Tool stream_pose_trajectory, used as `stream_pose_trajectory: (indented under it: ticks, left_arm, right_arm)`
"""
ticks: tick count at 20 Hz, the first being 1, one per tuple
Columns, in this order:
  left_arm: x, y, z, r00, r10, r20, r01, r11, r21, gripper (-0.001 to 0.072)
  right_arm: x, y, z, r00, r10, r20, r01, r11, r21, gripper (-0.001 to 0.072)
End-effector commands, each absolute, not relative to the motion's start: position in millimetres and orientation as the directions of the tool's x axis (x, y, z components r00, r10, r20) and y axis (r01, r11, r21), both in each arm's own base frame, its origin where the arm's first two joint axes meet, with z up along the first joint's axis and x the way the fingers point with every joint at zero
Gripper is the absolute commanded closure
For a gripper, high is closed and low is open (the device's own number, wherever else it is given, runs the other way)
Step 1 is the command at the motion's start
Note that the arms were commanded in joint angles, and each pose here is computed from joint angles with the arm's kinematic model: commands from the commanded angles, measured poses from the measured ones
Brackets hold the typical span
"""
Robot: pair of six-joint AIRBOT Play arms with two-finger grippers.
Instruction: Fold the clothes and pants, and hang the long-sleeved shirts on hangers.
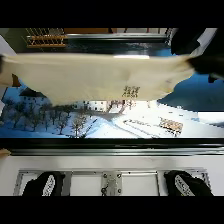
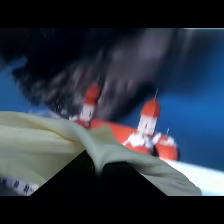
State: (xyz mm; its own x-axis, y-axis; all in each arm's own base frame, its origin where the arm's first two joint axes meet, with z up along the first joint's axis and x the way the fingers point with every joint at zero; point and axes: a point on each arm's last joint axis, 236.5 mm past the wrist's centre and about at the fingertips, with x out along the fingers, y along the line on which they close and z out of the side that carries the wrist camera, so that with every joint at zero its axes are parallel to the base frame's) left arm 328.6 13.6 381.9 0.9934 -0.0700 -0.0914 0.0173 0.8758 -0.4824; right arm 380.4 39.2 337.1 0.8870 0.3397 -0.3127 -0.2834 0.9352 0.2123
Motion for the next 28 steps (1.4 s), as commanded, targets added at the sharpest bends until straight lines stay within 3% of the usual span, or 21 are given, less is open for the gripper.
stream_pose_trajectory:
  ticks: [1,5,8,10,13,16,19,21,23,28]
  left_arm:
    - [217.9,-20.2,505.9,0.966,-0.071,0.248,0.157,0.924,-0.349,0.0700]
    - [151.6,-40.8,542.3,0.918,-0.083,0.387,0.203,0.938,-0.280,0.0700]
    - [156.2,-40.0,536.5,0.925,-0.084,0.370,0.200,0.937,-0.287,0.0701]
    - [191.3,-30.5,511.9,0.956,-0.082,0.281,0.177,0.927,-0.332,0.0701]
    - [277.2,-12.8,426.5,0.994,-0.112,-0.008,0.095,0.882,-0.462,0.0701]
    - [356.0,3.9,309.0,0.933,-0.168,-0.320,-0.044,0.826,-0.562,0.0701]
    - [404.6,17.3,190.5,0.807,-0.210,-0.552,-0.204,0.778,-0.595,0.0700]
    - [430.0,16.7,124.1,0.728,-0.239,-0.643,-0.271,0.761,-0.589,0.0700]
    - [453.9,8.3,71.5,0.665,-0.263,-0.700,-0.305,0.759,-0.575,0.0701]
    - [512.5,4.4,1.4,0.597,-0.280,-0.752,-0.346,0.755,-0.556,0.0700]
  right_arm:
    - [292.7,51.8,476.3,0.957,0.287,0.046,-0.289,0.956,0.045,0.0700]
    - [233.3,64.3,508.8,0.946,0.282,0.163,-0.290,0.956,0.029,0.0700]
    - [227.7,59.8,503.0,0.957,0.254,0.138,-0.268,0.959,0.094,0.0700]
    - [244.3,56.5,477.9,0.966,0.255,0.033,-0.257,0.952,0.166,0.0700]
    - [290.5,56.9,407.9,0.919,0.314,-0.239,-0.243,0.927,0.285,0.0700]
    - [345.2,54.6,305.2,0.735,0.392,-0.553,-0.189,0.902,0.388,0.0700]
    - [399.2,65.9,200.2,0.504,0.460,-0.731,-0.128,0.876,0.464,0.0700]
    - [431.1,72.3,128.2,0.376,0.468,-0.800,-0.072,0.875,0.478,0.0700]
    - [462.4,74.2,67.5,0.321,0.466,-0.824,-0.016,0.873,0.487,0.0700]
    - [525.0,57.4,2.4,0.415,0.411,-0.811,0.084,0.871,0.485,0.0700]
